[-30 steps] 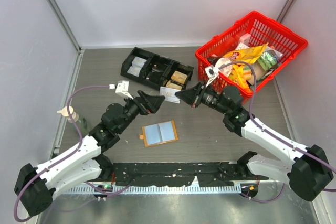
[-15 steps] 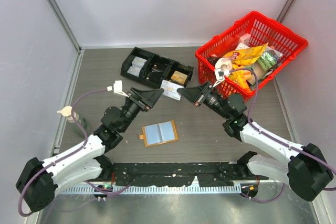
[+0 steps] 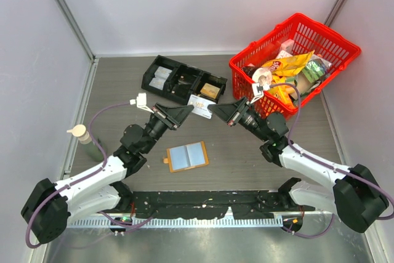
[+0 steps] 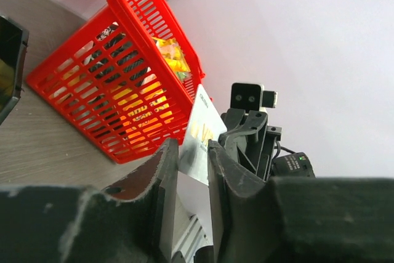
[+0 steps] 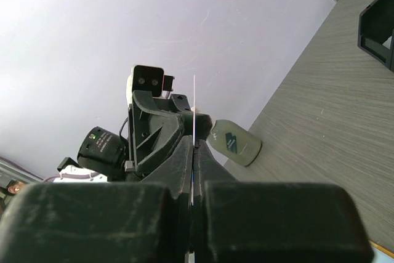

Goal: Take the credit cards out of the card holder
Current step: Place the credit card in the storage box.

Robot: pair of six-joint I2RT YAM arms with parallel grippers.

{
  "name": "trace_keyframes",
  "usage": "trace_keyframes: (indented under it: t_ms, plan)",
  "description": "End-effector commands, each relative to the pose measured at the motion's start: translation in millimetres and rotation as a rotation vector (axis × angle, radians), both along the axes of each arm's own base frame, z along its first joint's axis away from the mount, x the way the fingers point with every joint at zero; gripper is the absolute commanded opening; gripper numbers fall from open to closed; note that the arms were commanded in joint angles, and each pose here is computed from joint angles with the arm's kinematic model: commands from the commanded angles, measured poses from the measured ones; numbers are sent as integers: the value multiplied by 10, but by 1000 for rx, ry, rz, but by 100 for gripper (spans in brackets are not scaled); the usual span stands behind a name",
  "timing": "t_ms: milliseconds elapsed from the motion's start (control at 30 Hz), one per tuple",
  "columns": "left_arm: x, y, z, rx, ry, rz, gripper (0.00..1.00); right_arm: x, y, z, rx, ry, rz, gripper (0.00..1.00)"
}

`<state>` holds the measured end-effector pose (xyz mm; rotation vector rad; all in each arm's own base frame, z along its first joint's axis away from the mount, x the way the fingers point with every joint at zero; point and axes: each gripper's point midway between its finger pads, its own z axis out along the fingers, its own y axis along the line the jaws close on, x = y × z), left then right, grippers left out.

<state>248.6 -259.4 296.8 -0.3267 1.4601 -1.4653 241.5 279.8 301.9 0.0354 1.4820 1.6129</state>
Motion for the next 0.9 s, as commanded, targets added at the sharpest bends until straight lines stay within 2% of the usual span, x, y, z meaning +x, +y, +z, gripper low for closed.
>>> trace_keyframes:
  t_ms: [0,133,233,300,333,433,467,533,700,867]
  plan:
    - [-42,37,280,-55,-87,1,23,-7,-28,173,54,-48,-5,1]
    - [-28,42,288,-45,-91,10,0,2,-18,129,60,-32,0,1]
    - [4,88,303,-26,-103,44,0,11,-19,122,58,-29,0,1]
    - [53,164,291,-2,-94,91,0,30,-41,126,49,-31,-8,13]
    - [109,205,213,38,-67,118,0,60,-71,111,31,-31,-22,26]
    - [278,363,72,140,-10,194,0,66,-105,84,-50,-67,-40,44]
    - [334,411,24,162,5,209,0,78,-133,38,-91,-54,-54,53]
    - [481,551,-89,208,47,250,0,60,-168,-17,-164,-66,-69,63]
    - [950,939,-301,336,103,353,0,6,-404,-158,-328,-89,-163,80]
    - [1474,1192,-437,485,143,404,0,-15,-718,-108,-487,-151,-293,86]
